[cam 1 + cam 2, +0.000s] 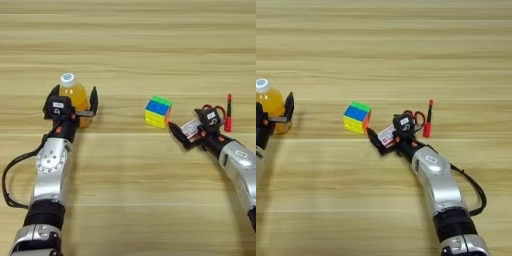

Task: Move the objects on the table

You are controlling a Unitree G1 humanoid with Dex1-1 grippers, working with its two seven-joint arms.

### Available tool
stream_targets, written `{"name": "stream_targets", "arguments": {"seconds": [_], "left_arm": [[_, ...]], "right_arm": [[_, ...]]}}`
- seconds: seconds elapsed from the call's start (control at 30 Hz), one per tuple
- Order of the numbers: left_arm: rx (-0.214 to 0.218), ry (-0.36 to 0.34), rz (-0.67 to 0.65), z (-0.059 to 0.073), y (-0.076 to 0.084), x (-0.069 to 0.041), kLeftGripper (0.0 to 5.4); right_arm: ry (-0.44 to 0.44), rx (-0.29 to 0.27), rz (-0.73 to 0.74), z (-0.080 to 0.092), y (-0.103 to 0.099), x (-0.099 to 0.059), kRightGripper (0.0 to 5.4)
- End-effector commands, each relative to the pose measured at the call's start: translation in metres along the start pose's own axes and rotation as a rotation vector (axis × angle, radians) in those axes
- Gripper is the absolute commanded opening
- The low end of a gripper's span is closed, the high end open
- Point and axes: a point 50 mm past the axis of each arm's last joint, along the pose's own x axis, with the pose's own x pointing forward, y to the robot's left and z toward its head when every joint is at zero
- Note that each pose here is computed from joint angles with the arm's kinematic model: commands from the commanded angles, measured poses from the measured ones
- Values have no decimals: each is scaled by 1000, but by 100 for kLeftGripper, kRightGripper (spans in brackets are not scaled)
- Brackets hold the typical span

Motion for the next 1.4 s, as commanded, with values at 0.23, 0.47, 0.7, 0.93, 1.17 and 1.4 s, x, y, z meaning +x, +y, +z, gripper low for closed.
{"name": "stream_targets", "arguments": {"seconds": [0.23,0.47,0.7,0.93,1.17,1.4], "left_arm": [[-15,10,13,-2,-1,5,540],[-20,-5,8,0,-1,6,484],[-22,-20,-2,2,-2,5,426],[-21,-27,-1,3,-2,4,363],[-16,-43,-15,9,-3,5,347],[-16,-64,-14,17,-3,6,347]], "right_arm": [[-17,-12,-6,4,-1,2,538],[-16,-12,-6,4,-1,2,540],[-15,-12,-5,4,-1,2,540],[-15,-12,-6,3,-1,2,540],[-17,-14,-4,3,-1,2,540],[-37,-12,13,8,4,2,540]]}}
